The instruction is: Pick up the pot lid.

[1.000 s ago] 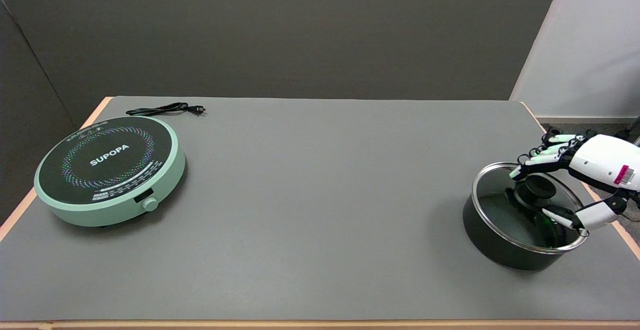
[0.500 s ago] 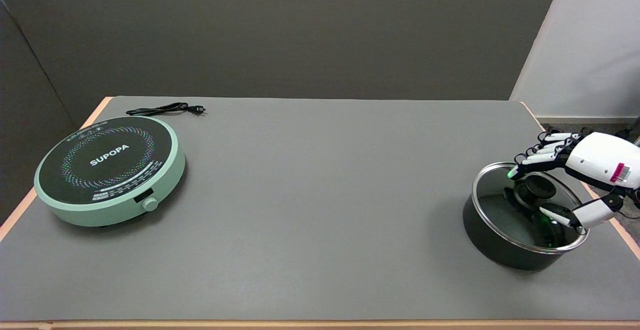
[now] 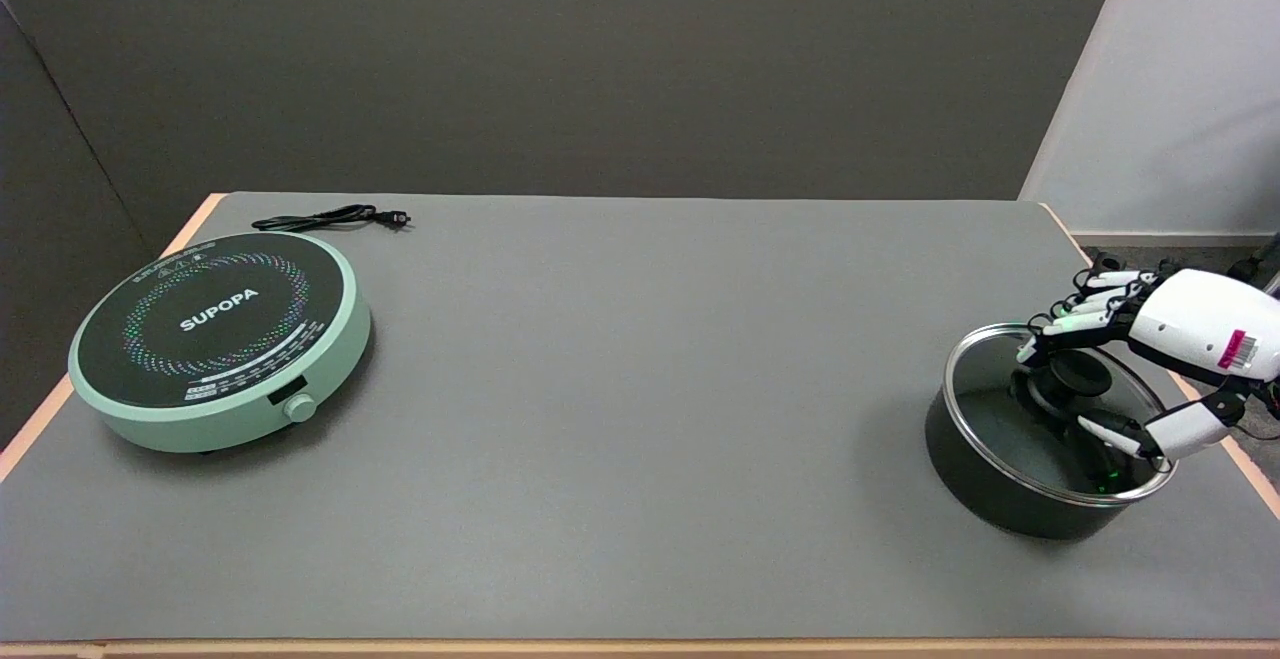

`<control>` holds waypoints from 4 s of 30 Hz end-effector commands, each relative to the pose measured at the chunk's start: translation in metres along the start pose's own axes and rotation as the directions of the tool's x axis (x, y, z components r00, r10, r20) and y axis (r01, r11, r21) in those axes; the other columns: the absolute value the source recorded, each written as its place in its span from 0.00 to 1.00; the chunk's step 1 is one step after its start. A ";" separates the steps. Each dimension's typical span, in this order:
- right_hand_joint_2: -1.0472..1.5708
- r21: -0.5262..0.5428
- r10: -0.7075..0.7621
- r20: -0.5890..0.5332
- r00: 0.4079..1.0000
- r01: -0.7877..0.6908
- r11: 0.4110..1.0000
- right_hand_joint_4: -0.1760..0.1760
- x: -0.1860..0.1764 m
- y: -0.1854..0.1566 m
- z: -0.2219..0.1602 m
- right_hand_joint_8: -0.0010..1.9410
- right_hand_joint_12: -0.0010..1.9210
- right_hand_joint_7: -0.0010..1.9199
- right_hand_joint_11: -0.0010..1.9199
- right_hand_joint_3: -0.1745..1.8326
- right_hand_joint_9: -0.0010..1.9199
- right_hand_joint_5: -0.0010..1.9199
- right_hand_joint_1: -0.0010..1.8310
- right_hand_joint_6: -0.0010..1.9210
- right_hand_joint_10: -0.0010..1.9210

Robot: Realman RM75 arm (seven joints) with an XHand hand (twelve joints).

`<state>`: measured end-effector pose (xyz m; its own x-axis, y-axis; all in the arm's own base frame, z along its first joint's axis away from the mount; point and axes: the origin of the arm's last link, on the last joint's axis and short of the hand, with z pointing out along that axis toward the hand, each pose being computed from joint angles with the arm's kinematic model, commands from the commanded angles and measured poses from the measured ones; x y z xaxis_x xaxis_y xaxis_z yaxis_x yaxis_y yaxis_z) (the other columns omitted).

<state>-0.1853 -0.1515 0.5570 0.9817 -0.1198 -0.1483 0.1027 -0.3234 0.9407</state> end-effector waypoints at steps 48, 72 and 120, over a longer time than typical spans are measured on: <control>0.75 0.018 0.002 -0.023 1.000 -0.002 1.000 1.00 0.003 -0.001 0.004 0.61 0.53 0.49 0.33 0.31 0.46 0.37 0.74 0.58 0.63; 0.65 0.000 -0.006 -0.015 1.000 0.006 1.000 1.00 0.002 0.004 0.000 0.31 0.53 0.47 0.30 0.54 0.46 0.36 0.42 0.39 0.43; 0.66 0.037 -0.030 -0.015 0.999 0.031 0.999 1.00 0.006 0.006 0.010 0.82 0.60 0.46 0.35 0.62 0.43 0.32 0.75 0.91 0.94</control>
<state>-0.1810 -0.1584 0.5580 0.9832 -0.0940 -0.1565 0.1145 -0.3502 0.9296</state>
